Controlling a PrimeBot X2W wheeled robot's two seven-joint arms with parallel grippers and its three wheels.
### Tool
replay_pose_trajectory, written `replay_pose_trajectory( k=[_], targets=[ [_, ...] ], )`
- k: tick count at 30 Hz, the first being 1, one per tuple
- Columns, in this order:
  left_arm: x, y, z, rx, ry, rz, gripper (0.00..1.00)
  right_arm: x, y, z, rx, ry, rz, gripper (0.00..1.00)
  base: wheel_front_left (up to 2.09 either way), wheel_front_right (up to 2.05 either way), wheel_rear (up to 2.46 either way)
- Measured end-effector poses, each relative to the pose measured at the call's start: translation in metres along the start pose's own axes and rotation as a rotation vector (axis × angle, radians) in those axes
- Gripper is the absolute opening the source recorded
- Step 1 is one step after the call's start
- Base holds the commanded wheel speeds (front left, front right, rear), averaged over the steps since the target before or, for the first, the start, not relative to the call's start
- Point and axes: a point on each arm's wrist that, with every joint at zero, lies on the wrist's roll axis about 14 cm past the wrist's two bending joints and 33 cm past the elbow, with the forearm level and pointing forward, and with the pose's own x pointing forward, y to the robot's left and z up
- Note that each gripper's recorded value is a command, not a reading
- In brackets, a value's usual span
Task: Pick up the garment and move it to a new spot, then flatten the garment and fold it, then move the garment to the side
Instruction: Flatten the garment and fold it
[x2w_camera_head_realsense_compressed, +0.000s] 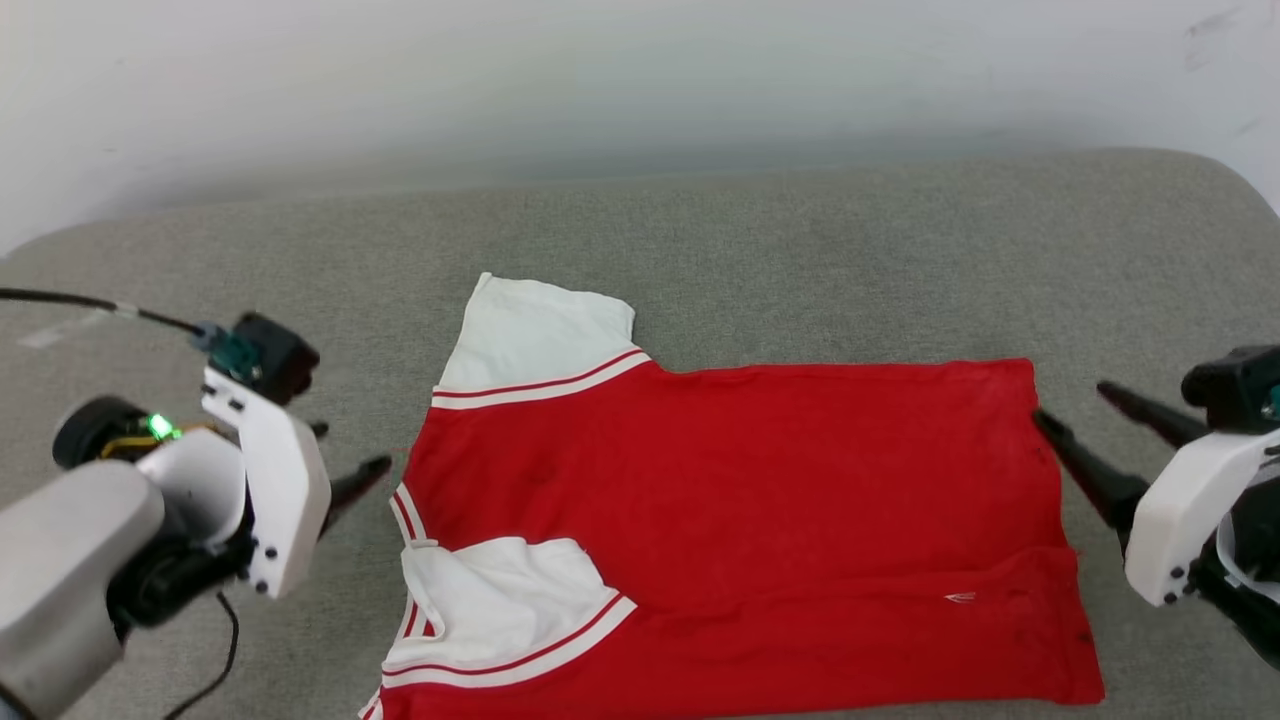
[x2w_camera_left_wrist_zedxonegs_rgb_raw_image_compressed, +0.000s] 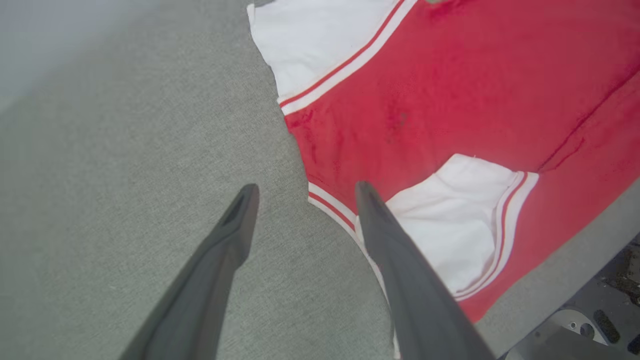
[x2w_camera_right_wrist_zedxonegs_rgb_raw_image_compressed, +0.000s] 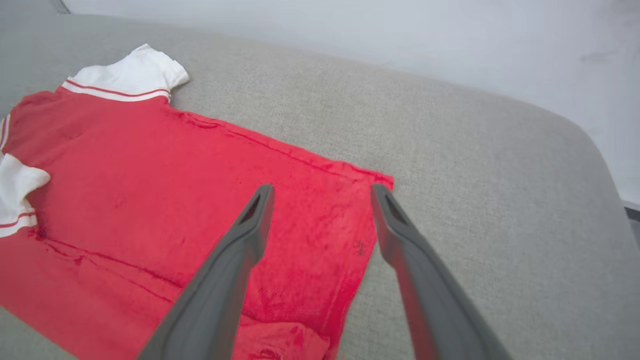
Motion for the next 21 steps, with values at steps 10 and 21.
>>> replay_pose_trajectory(
  k=[10,21],
  targets=[
    [0.028,0.029,0.069,0.053,-0.137,0.063,1.0,-0.007,-0.008,0.074,-0.044,-0.465,-0.13,1.0,0.0,0.0,0.0],
    [0.084,0.058,0.106,-0.052,-0.038,0.02,1.0,-0.006,-0.013,0.052,-0.008,-0.583,-0.273,1.0,0.0,0.0,0.0]
  ],
)
